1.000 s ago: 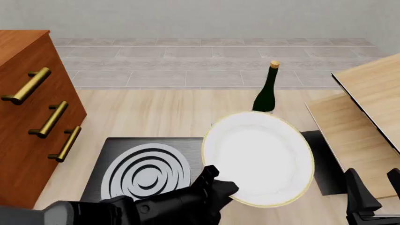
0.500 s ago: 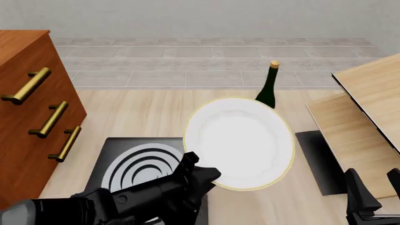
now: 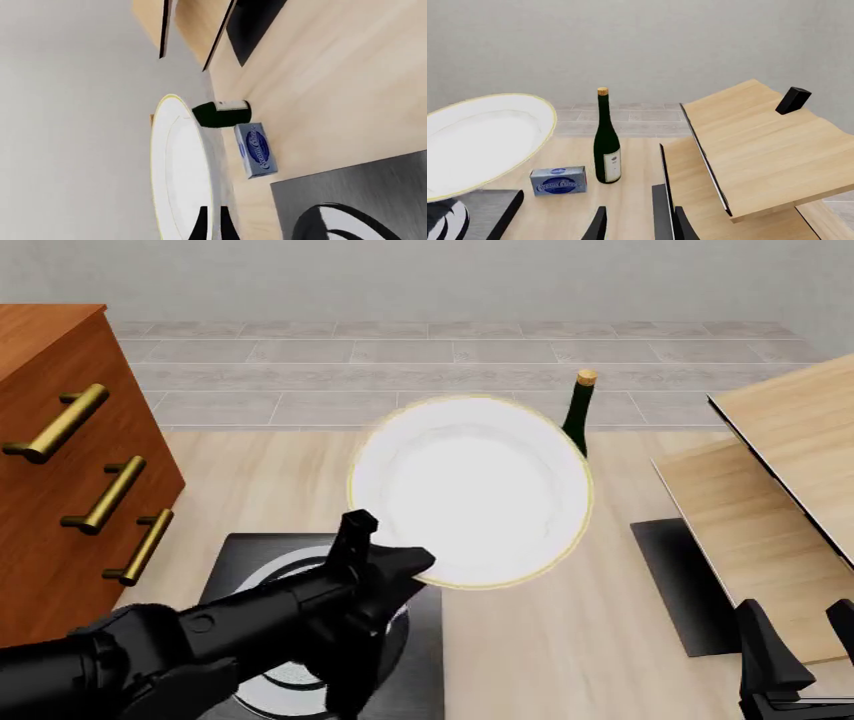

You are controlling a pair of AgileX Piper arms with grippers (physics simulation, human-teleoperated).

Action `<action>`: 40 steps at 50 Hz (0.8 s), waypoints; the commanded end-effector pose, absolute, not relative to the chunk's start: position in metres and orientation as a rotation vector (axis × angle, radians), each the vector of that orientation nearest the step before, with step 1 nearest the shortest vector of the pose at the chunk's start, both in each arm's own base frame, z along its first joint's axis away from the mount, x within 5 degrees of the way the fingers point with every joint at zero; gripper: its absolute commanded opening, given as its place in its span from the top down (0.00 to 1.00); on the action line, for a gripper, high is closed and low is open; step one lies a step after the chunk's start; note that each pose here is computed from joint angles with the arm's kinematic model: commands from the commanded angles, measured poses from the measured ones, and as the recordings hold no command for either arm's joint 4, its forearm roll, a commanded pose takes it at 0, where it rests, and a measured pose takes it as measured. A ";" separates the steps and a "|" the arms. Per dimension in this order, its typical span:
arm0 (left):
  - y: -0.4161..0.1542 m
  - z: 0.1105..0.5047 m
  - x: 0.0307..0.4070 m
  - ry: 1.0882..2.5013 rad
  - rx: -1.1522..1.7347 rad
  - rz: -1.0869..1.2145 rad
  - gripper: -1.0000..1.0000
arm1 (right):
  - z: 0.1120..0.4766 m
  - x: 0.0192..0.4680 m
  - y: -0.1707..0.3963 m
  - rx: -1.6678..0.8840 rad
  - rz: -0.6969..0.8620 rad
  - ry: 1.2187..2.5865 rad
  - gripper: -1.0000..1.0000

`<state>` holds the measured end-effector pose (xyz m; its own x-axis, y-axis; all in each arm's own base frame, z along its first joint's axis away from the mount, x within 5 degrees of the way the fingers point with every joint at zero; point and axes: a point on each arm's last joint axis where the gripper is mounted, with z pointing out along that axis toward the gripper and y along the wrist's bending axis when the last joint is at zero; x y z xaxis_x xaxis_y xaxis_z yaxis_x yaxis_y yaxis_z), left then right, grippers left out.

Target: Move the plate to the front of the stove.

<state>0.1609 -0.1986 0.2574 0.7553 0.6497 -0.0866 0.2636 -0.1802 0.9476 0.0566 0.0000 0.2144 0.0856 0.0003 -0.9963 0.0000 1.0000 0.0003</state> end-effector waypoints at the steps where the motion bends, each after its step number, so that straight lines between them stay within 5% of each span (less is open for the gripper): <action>1: -0.181 0.281 0.169 0.777 1.744 0.454 1.00 | 0.214 0.057 0.000 0.000 0.000 1.485 0.00; 40: -0.151 0.319 0.230 1.040 1.794 0.580 1.00 | 0.214 0.057 0.000 0.000 0.000 1.485 0.00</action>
